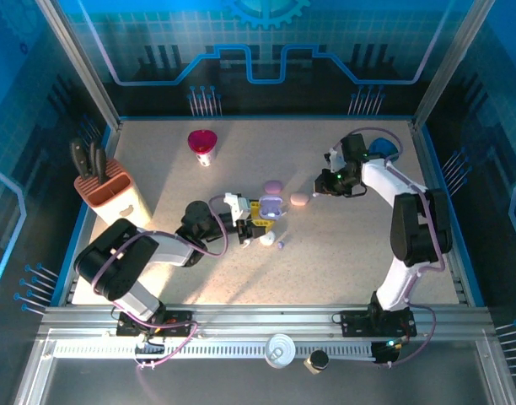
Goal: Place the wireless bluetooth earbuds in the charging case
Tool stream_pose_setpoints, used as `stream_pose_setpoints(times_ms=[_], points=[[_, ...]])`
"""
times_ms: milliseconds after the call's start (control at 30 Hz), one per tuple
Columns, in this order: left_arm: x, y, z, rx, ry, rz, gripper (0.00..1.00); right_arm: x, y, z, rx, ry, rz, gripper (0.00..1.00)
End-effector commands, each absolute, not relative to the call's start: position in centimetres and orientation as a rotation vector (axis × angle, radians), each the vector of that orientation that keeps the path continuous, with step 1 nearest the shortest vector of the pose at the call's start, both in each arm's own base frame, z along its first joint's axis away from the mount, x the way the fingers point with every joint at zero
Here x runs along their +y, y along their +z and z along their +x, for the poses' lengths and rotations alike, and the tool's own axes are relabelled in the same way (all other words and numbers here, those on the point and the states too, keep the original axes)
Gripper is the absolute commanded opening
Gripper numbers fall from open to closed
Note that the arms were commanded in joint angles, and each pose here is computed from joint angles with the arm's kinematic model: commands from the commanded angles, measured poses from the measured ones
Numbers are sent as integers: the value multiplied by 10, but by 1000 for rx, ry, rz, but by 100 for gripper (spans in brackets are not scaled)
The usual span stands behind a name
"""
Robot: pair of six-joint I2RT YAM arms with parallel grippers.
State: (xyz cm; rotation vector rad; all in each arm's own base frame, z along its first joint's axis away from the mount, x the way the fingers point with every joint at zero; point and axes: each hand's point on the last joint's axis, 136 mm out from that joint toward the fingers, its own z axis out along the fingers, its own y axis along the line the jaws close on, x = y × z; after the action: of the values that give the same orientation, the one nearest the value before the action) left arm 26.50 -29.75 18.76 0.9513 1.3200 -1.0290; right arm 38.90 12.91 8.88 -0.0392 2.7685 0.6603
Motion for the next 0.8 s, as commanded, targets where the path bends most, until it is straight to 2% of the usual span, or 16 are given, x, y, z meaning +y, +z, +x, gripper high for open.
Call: stream_pose_setpoints(times_ms=[0,200,767], points=[[-297,188,279,1320,-965,941,38,131,98,371,2780,583,-69,17],[-296,180,290,1363,-930,911,38,149,121,352,2730,608,-143,17],[-297,174,298,1391,-918,893,38,212,223,278,2363,688,-693,18]])
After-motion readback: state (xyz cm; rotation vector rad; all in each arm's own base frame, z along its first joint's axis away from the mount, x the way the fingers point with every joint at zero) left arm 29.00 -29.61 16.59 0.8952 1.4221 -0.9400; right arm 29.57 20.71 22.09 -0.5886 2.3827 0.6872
